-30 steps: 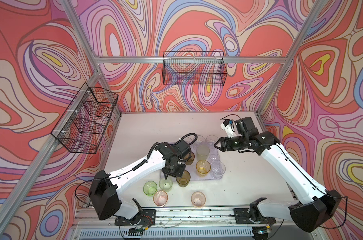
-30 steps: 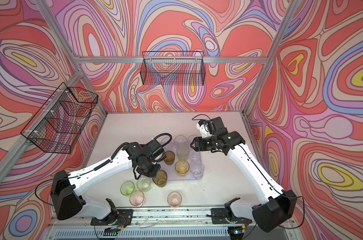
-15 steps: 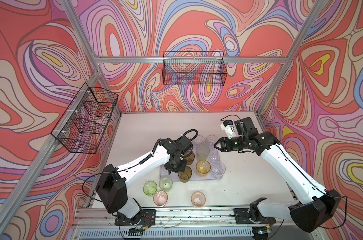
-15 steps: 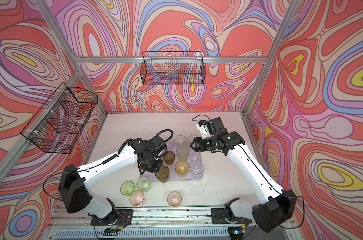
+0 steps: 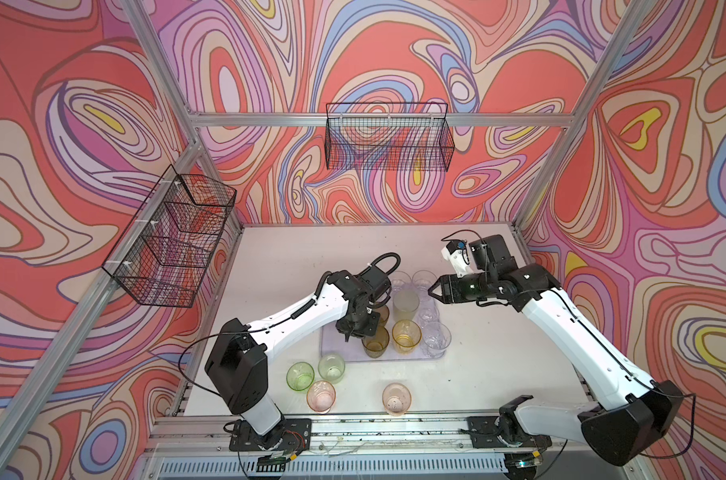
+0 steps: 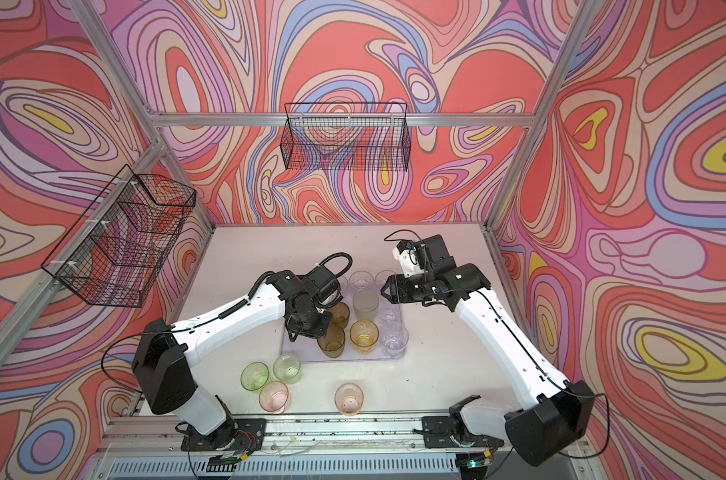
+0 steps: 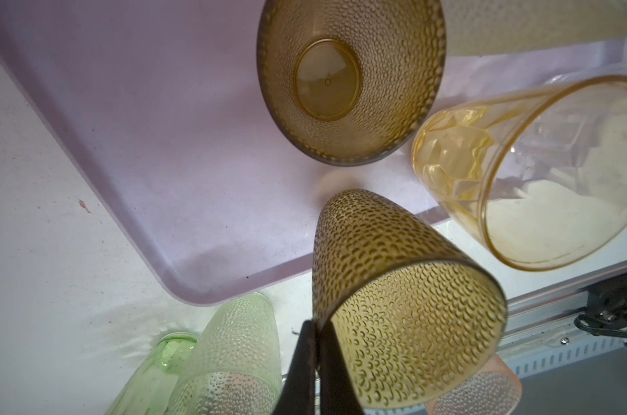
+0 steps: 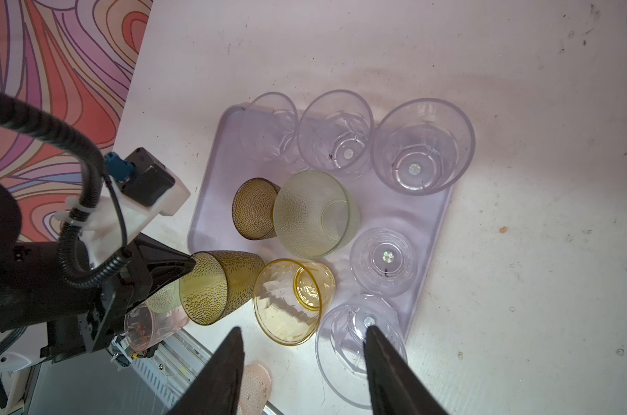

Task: Place the glasses into the tray
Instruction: 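Lift the second dark olive cup with the left gripper toward the tray, then lower the dark olive cup onto the tray beside the other olive cup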

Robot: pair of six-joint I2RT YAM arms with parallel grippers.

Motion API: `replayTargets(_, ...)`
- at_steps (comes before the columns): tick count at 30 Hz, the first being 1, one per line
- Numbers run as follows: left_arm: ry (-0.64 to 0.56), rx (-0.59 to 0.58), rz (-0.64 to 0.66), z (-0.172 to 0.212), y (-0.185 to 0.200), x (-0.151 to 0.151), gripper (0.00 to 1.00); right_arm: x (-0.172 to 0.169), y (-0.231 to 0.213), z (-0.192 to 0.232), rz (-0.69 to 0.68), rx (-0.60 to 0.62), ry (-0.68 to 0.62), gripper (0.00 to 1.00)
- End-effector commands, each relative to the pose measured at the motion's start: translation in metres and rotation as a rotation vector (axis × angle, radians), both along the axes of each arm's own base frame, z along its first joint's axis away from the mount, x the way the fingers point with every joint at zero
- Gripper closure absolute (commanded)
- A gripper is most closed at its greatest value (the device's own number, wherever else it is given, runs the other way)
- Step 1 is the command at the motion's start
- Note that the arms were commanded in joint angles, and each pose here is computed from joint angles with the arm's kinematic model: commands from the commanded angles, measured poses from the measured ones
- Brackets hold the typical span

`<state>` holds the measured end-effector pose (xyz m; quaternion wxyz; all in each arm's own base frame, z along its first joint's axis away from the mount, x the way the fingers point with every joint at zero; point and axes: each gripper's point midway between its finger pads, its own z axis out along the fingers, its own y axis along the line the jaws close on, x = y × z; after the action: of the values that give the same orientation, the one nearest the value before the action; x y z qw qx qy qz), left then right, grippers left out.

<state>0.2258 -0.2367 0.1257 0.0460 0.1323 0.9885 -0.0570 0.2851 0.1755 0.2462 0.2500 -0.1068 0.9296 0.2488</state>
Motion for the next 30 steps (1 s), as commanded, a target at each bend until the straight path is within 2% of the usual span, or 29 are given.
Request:
replayTargets(1, -0.011, 0.002, 0.016, 0.003, -0.002, 0.008, 1.0, -0.002, -0.004, 0.002, -0.002, -0.002, -0.018, 0.45)
replayTargets(30, 0.027, 0.02, 0.033, -0.024, -0.006, 0.012, 0.95, -0.005, -0.007, 0.001, -0.003, -0.014, -0.014, 0.45)
